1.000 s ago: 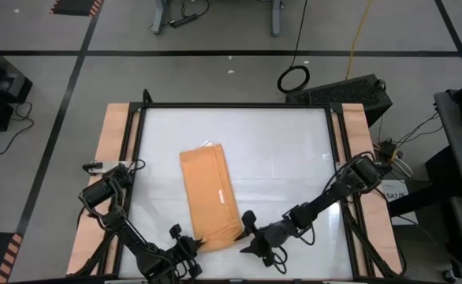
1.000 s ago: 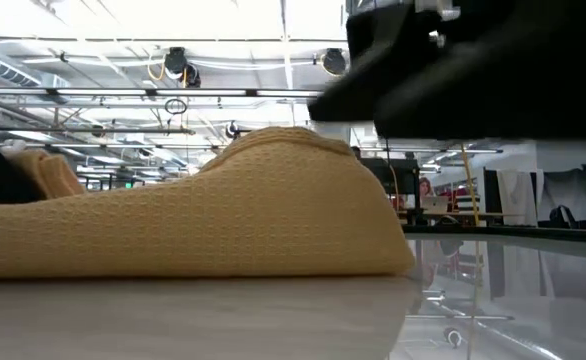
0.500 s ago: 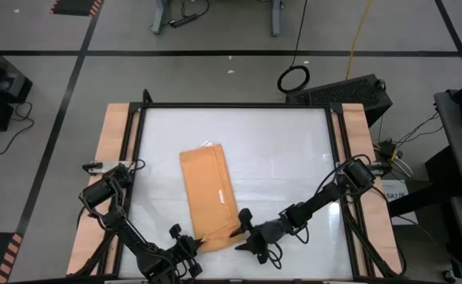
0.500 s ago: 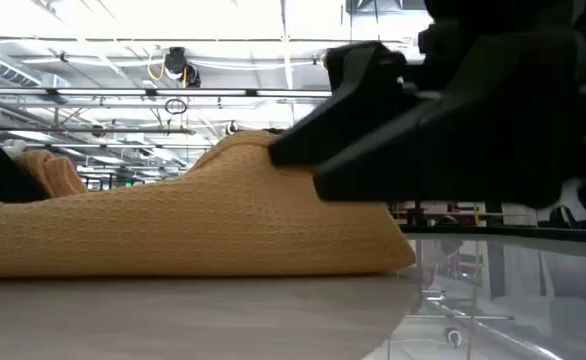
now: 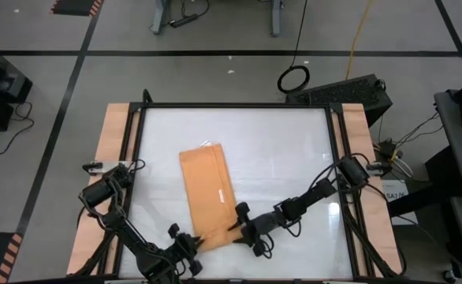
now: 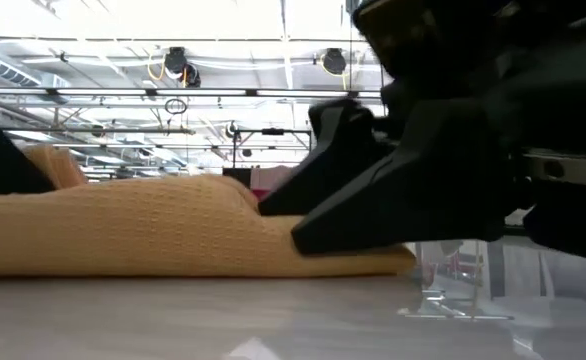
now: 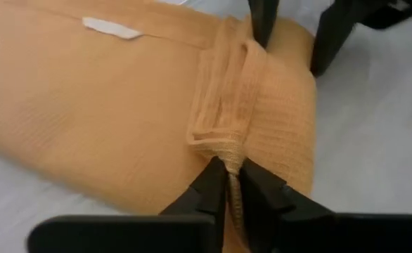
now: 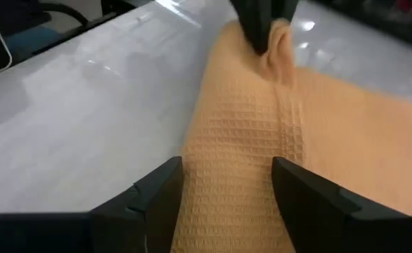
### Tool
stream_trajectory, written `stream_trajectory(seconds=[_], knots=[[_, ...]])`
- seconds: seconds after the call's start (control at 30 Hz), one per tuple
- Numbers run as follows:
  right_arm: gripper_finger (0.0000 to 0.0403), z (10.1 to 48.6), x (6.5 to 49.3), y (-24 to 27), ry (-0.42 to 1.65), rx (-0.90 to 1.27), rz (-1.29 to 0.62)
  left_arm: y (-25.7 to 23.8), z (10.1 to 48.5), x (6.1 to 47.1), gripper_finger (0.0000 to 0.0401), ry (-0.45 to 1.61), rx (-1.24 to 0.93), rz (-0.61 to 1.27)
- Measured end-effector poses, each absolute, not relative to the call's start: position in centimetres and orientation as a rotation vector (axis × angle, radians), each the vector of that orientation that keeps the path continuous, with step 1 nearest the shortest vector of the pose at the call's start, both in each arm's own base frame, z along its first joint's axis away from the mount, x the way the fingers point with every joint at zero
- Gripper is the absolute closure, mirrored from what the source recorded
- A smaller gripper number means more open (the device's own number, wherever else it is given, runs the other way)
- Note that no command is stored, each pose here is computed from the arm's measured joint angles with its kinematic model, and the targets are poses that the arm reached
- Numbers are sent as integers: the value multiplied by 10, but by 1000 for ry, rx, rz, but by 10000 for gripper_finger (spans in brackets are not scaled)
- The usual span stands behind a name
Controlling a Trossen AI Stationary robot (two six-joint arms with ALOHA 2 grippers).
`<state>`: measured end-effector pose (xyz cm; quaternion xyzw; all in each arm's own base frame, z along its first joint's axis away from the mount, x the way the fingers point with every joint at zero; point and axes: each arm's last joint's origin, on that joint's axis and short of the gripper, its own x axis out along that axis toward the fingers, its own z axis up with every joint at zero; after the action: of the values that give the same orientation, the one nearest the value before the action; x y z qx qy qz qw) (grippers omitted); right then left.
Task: Roll towel
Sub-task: Roll the yellow towel
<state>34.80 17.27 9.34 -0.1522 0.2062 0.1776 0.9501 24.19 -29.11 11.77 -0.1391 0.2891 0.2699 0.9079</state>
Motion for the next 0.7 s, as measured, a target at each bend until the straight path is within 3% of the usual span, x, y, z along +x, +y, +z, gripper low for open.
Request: stream_trajectory(seconds=[0.43,0.57,0.7], knots=[[192,89,349,165,482,-241,343,-284,183,221,191,482,-283,509],[192,89,349,165,483,-242,342,-290,190,225,172,472,-172,433],[192,89,349,165,483,-239,339,-302,173,240,171,509,-53,336]])
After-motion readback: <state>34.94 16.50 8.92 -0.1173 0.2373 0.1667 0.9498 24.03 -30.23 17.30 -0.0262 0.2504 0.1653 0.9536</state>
